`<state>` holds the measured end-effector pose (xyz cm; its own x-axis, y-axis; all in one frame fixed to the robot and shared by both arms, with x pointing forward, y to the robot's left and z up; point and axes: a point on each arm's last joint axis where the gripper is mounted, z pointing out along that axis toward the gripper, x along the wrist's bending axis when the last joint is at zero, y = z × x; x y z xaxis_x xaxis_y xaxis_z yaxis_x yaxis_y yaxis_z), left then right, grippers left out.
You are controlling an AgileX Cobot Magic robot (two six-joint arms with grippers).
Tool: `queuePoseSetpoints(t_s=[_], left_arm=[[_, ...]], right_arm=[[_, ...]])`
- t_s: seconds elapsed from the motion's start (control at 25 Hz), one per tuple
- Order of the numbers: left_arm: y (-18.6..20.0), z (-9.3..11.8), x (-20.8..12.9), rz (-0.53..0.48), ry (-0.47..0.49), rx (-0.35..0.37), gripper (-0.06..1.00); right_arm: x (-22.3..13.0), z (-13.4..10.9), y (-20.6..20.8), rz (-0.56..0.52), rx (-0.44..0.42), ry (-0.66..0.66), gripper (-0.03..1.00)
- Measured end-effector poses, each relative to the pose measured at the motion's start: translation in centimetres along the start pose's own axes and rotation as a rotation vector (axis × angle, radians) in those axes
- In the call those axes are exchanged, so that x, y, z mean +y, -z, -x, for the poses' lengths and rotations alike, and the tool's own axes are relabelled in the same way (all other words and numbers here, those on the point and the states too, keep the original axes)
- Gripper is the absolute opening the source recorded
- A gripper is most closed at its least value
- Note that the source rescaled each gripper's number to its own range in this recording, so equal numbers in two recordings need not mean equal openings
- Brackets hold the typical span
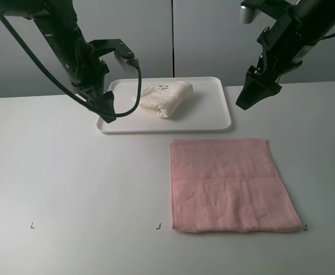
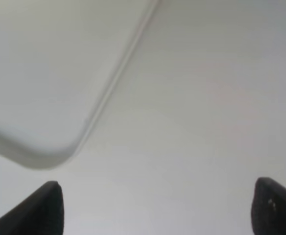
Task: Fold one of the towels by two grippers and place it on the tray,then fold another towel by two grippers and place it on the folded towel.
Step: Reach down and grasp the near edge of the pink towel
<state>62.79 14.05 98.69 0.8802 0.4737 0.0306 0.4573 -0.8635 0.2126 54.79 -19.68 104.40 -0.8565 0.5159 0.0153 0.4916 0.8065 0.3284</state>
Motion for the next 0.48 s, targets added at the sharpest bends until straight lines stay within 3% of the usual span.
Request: queuePoseSetpoints(t_s=[0.16,0.36,0.48], left_arm=[[-1.3,1.7,0.1,-0.01,-0.038,-0.059,0.99],[-3.5,6.2,1.8,-0.031,-0.167,-0.075,0.99],[-4.0,8.9,3.1,-0.035,-0.232,-0.068,0.99]], right_arm=[[-2.4,-3.0,-0.6,-0.063,-0.004,0.115,1.0],[-5.8,-5.0,-3.1,-0.148,0.07,0.346,1.0],[-6.9,-5.5,-4.3,-0.157,0.081,0.389,1.0]])
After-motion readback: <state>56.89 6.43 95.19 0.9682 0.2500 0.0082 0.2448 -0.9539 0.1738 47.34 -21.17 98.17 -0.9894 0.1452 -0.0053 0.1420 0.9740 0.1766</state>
